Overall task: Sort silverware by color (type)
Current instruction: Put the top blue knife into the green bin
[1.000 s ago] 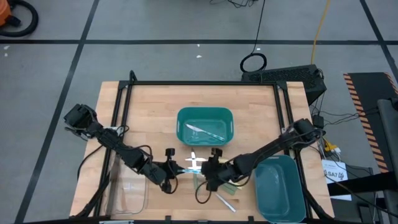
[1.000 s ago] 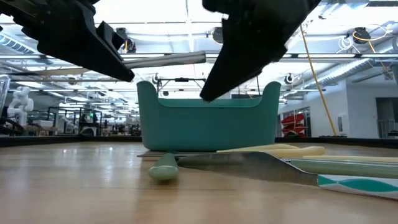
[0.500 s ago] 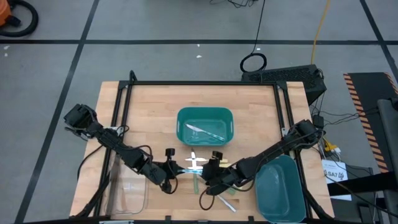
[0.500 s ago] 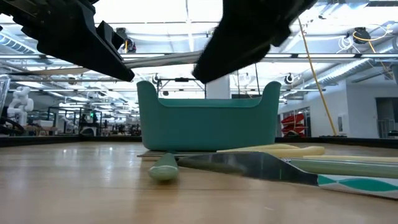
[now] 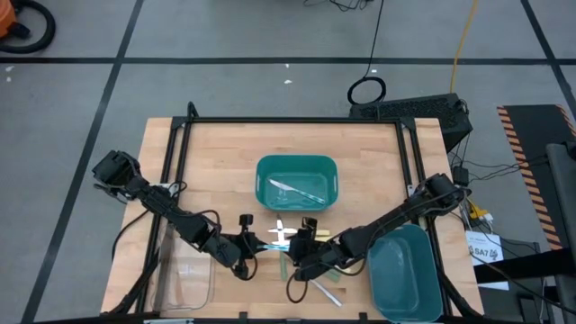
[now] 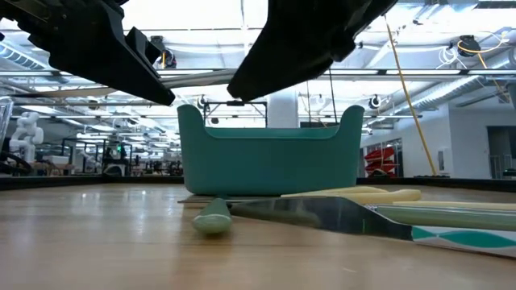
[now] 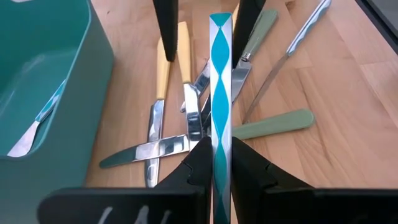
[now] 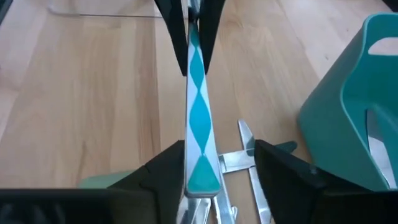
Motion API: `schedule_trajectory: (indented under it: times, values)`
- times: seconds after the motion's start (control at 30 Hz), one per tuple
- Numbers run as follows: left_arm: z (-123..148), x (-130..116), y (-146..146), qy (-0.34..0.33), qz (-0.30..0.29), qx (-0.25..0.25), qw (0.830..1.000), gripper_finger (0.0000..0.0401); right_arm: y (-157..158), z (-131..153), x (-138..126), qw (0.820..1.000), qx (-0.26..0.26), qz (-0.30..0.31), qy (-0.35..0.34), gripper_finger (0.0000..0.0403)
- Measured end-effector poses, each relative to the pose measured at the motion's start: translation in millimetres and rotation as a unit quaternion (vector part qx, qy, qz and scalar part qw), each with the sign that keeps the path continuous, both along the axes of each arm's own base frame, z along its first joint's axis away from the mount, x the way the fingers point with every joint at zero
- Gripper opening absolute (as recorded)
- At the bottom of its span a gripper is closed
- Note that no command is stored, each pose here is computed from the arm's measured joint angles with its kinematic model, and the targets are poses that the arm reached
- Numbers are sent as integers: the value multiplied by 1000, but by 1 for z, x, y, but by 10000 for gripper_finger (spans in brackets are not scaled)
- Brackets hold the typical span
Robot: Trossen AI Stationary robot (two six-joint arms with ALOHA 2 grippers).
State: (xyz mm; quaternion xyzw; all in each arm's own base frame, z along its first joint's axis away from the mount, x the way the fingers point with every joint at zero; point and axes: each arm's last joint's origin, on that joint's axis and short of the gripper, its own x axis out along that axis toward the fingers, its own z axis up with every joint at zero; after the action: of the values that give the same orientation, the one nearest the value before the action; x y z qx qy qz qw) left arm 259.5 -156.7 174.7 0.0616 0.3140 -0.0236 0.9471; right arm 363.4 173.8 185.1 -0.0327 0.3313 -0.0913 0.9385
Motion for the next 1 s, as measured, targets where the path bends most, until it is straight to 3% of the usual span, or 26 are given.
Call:
schedule_trajectory:
  times: [0.37,0.57,0.87,1.0]
  values:
    - [0,0,1,0,3,4,1000,37,-1,0,1,1000,-6,14,5,51]
    - [0,0,1,0,4,0,1000,41,-1,0,1,1000,-9,16,6,50]
    - [1,1,1,-9,28,-13,999,148,-3,-1,0,1000,-13,3,7,52]
    - [5,4,-1,-36,30,-29,998,176,-3,-1,-1,1000,-16,3,16,51]
